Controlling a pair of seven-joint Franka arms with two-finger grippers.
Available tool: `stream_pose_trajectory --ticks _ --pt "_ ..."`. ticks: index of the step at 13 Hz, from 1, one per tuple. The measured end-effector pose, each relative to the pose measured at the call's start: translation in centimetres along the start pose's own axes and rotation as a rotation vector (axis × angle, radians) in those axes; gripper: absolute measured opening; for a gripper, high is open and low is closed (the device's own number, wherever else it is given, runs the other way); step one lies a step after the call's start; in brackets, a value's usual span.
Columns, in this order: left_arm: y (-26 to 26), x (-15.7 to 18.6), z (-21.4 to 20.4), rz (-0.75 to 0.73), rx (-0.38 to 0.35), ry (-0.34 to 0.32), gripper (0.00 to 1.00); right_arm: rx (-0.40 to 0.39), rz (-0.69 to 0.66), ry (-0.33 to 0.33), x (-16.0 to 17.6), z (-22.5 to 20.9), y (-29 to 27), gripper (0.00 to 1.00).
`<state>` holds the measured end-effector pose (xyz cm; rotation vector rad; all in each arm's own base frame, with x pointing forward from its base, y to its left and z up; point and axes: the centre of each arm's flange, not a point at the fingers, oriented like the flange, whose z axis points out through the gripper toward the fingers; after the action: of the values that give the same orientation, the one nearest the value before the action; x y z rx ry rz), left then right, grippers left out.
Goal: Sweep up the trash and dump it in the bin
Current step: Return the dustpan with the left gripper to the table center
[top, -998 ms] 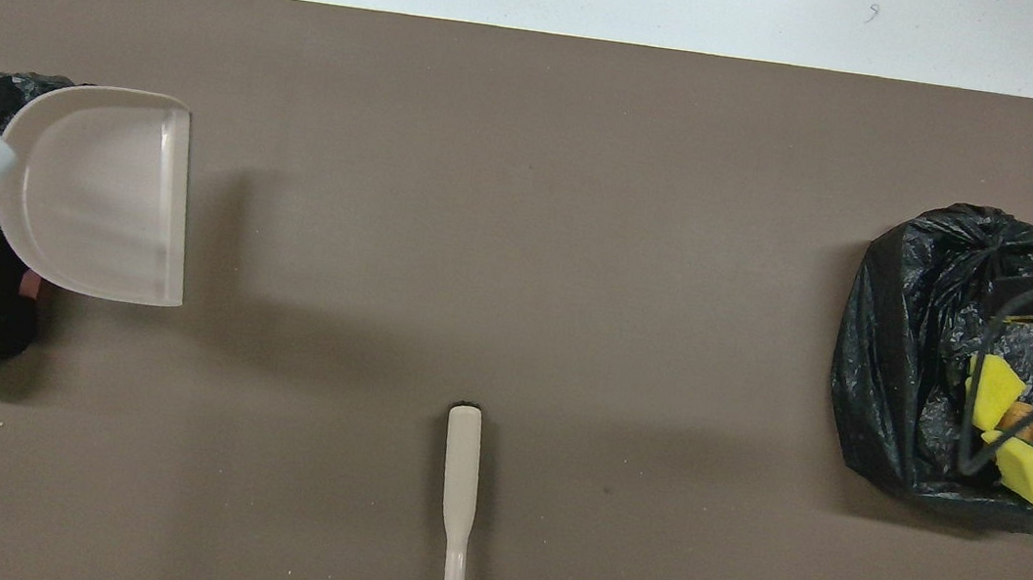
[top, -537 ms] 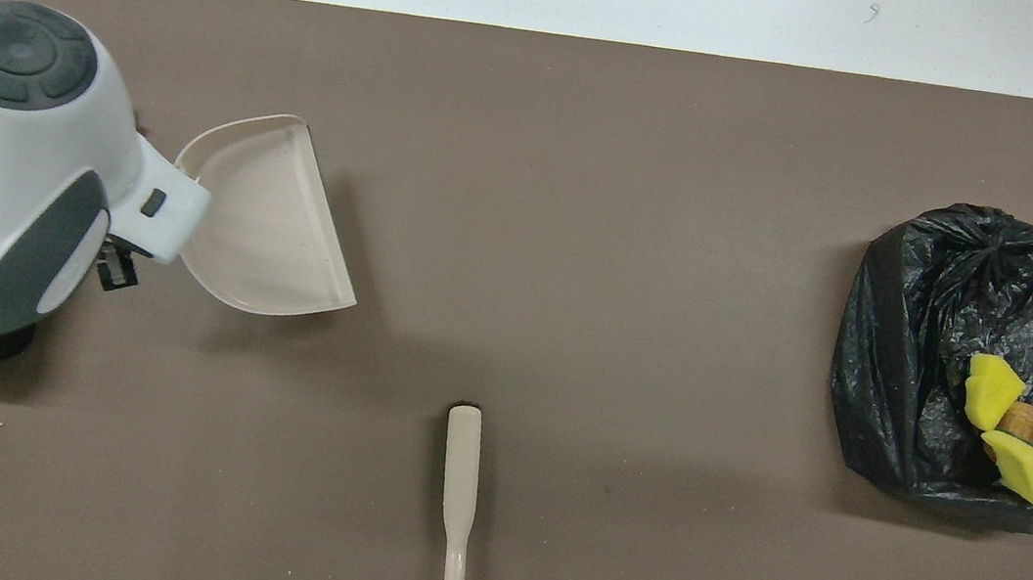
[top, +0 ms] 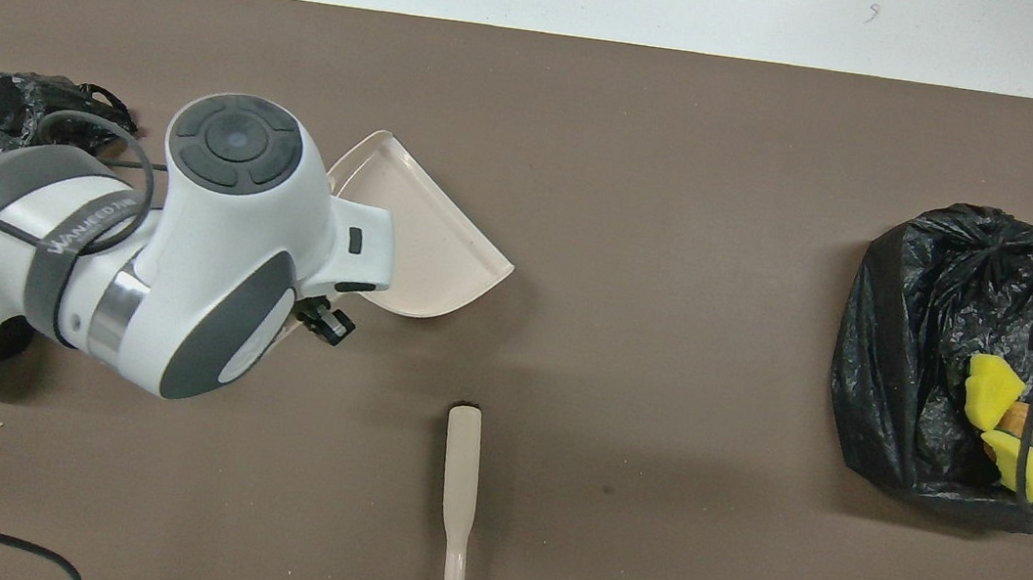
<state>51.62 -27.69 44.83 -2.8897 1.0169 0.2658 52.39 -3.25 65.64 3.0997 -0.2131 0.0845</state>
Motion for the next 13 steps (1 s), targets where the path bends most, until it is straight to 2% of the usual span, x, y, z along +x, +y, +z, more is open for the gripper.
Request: stream_pose_trajectory --ticks 3,7,13 --pt "5.1 2.1 0.9 -0.172 -0.043 0.041 0.31 0.001 -0.008 0.0 0.0 0.0 -0.4 1.0" --pt "9.2 4.4 2.8 -0.387 -0.094 0.078 0.31 0.001 -0.015 0.0 -0.1 0.0 -0.8 1.0" --pt "11.4 6.8 6.3 -0.544 -0.13 0.099 0.31 0.001 -0.015 0.0 -0.1 0.0 -0.8 1.0"
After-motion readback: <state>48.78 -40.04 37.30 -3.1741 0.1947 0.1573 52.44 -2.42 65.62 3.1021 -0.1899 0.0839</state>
